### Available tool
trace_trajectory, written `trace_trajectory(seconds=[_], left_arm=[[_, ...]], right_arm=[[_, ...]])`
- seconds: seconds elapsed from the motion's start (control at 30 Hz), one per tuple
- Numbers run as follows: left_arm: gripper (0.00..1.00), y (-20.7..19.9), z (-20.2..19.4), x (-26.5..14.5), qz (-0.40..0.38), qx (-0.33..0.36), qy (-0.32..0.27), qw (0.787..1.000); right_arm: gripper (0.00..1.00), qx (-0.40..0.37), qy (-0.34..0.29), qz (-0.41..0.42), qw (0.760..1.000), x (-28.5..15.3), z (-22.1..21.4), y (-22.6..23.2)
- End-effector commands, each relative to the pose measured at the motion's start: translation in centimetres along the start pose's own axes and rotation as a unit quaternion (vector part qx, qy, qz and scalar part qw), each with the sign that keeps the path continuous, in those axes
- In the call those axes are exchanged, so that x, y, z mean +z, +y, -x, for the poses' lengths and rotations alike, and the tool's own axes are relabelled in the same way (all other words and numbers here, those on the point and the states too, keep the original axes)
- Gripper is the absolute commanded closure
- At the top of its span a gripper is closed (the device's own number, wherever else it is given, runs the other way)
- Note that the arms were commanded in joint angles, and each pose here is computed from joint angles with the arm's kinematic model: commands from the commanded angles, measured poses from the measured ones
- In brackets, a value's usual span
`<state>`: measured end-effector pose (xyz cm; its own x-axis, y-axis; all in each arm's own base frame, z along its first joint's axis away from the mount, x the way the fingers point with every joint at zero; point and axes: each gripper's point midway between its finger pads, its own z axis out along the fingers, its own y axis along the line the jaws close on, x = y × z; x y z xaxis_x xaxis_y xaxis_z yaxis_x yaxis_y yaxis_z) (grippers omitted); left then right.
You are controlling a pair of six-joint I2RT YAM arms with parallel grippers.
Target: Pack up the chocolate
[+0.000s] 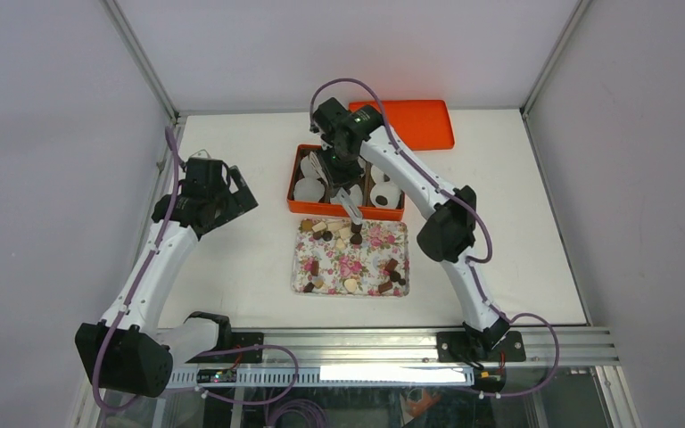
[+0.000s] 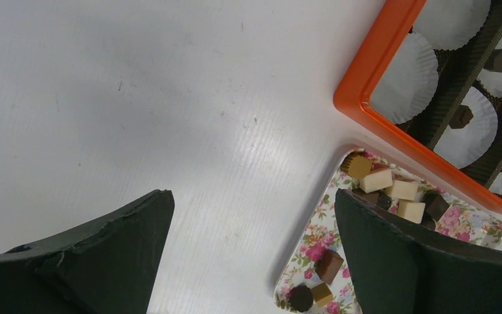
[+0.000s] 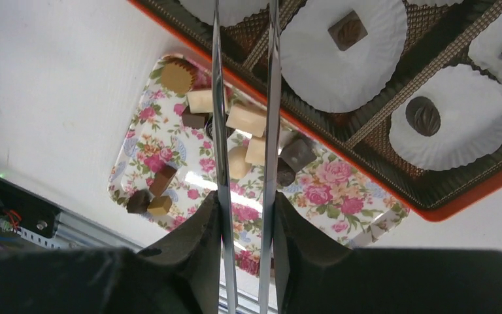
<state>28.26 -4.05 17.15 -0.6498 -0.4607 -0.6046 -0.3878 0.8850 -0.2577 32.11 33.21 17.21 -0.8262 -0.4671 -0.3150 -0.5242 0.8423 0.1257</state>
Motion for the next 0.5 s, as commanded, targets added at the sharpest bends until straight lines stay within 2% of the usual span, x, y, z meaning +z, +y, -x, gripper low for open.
trace_trajectory(seconds=[0.0,0.47], left_arm=[[0.01,-0.4,1.7,-0.9,-0.016,-0.005,-0.022,1.000],[0.01,0.3,0.9,-0.9,-0.011,-0.005,-0.010,1.000]], right_arm=[[1.00,0.006,-0.066,0.015,0.998,-0.4,3.8,0.2],[0.98,0.046,-0.101,-0.005,0.994,6.1,7.9,-1.5]])
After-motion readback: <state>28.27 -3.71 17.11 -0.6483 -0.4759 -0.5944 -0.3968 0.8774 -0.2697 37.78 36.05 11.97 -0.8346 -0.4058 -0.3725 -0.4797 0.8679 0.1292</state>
